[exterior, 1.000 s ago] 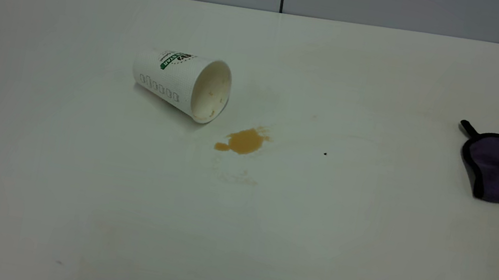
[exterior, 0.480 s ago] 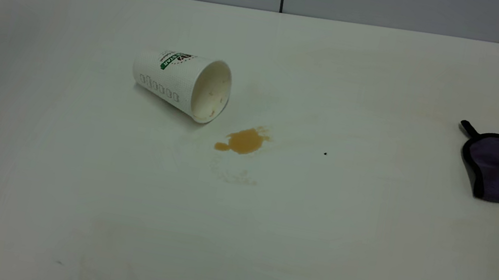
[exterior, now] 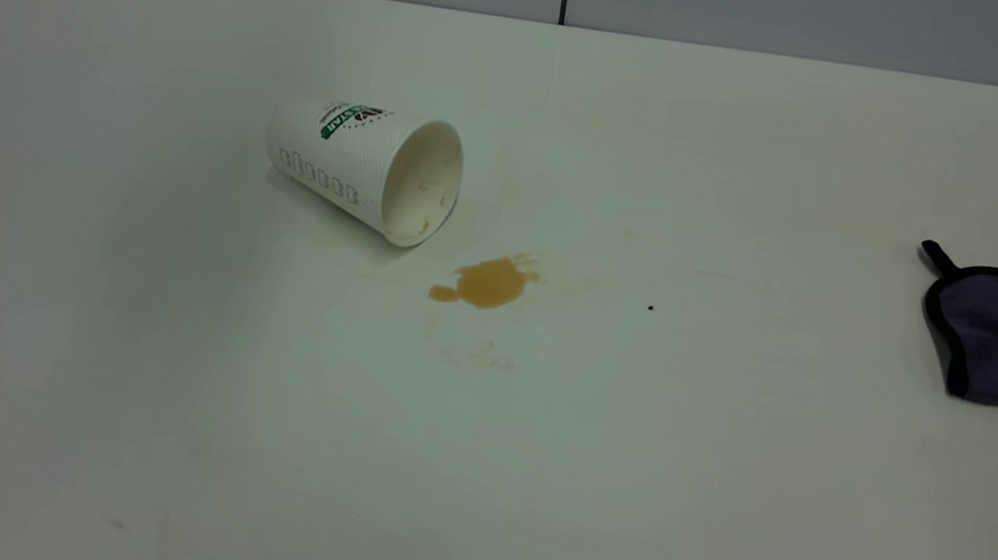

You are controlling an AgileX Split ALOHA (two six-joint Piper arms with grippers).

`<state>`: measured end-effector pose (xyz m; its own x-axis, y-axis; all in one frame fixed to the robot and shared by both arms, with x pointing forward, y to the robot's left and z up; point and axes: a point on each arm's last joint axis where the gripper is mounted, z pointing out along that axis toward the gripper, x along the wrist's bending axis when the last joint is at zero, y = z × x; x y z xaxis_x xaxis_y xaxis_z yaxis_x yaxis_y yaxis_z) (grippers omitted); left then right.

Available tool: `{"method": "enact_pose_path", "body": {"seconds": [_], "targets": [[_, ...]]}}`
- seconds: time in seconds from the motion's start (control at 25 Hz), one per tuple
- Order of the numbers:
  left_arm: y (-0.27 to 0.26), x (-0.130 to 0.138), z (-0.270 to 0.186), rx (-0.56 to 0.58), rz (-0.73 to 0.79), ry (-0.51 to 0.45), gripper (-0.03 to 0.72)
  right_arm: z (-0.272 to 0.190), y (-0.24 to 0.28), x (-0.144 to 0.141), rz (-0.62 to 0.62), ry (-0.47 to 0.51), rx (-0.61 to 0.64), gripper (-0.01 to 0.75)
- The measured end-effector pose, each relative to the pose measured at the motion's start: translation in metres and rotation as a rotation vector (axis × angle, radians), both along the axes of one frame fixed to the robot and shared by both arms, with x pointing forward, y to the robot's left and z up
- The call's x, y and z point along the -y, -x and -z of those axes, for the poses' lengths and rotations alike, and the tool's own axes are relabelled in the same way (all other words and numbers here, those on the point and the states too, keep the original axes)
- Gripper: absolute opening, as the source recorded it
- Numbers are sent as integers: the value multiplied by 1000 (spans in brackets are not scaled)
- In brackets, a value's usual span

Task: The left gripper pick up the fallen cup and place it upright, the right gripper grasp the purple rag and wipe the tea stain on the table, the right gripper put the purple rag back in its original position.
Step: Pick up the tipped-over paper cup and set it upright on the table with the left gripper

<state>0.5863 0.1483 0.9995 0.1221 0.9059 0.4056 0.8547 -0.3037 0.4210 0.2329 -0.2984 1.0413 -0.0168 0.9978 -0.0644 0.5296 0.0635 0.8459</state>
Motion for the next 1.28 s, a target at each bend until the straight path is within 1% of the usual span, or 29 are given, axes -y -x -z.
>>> {"method": "enact_pose_path", "body": {"seconds": [0.16,0.28,0.4,0.52,0.64,0.8,0.92,1.12,1.28], "targets": [[-15,50,34,-5,64,-60,591,0,0,0,0,0,0,239],[-22,82,59,-10,100,-116,591,0,0,0,0,0,0,239],[-28,105,80,0,137,-191,591,0,0,0,0,0,0,239],[-32,121,98,17,174,-258,591,0,0,0,0,0,0,239],[-36,128,118,6,187,-287,591,0,0,0,0,0,0,239],[-38,128,142,-7,212,-344,591,0,0,0,0,0,0,239],[-41,128,157,7,237,-386,591,0,0,0,0,0,0,239],[-43,128,180,17,284,-428,591,0,0,0,0,0,0,239],[-46,122,195,22,277,-442,591,0,0,0,0,0,0,239]]}}
